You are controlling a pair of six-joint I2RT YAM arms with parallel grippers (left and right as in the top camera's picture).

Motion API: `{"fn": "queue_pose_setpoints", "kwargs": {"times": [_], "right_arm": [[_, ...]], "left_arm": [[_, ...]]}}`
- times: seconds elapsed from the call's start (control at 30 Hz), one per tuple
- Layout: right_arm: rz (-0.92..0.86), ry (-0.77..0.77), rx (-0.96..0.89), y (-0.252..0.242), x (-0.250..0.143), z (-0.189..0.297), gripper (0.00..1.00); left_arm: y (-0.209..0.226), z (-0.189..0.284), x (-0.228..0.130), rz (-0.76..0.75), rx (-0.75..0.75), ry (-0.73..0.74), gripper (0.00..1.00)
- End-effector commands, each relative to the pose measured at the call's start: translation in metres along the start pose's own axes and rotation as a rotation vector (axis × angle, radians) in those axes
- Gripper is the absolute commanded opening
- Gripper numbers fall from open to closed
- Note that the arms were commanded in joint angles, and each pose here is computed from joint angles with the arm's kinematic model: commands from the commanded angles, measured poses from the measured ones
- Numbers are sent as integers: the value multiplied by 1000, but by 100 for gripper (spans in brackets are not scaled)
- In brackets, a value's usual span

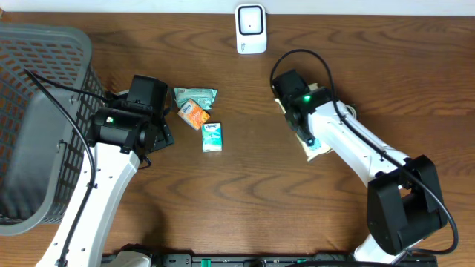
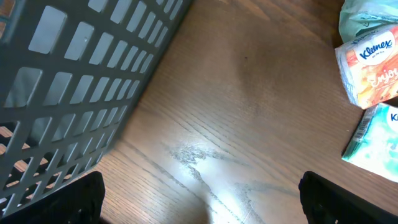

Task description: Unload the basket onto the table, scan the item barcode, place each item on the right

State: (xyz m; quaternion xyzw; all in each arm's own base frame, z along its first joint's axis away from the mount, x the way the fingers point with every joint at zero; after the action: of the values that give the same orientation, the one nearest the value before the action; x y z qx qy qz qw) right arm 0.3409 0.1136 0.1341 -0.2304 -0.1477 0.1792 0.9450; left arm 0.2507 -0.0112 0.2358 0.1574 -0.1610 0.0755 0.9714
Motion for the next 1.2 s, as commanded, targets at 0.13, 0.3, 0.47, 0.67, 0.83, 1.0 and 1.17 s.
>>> {"fn": "queue_pose_setpoints", "kwargs": {"times": [0.13,0.3,0.47,0.67,0.83,1.0,1.17], "right_arm": [[63,-68,108,48,8,20,46],[73,-141,125,63,18,29,75],[-2,-145,127,62,23,22,84],[-37,-112,114,61,28,-8,99],[-74,-54,27,58,25,-42,99],[-153,3,-8,50,19,-64,75],[-204,30,14,44,17,-72,27]], "left_arm": [[4,2,1,13,12,-9,98],[4,2,1,13,12,-9,98],[4,2,1,13,12,-9,98],[4,2,1,13,12,-9,98],[4,2,1,13,12,-9,98],[4,2,1,13,12,-9,98],[4,2,1,13,12,-9,98]]}}
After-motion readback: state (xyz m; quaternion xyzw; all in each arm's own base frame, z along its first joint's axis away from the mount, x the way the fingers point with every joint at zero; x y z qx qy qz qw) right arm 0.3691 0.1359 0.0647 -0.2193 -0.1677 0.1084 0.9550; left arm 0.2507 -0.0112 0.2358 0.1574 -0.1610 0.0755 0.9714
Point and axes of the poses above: each gripper's point midway between its finger pads, its own z axis back along the fingers, its own y axis along the line the jaws close on, x = y × z, the point moved 6 cm from there along z, back along the fingers, and after that the axes turned 15 degrees about -z, right-handed, at the moved point
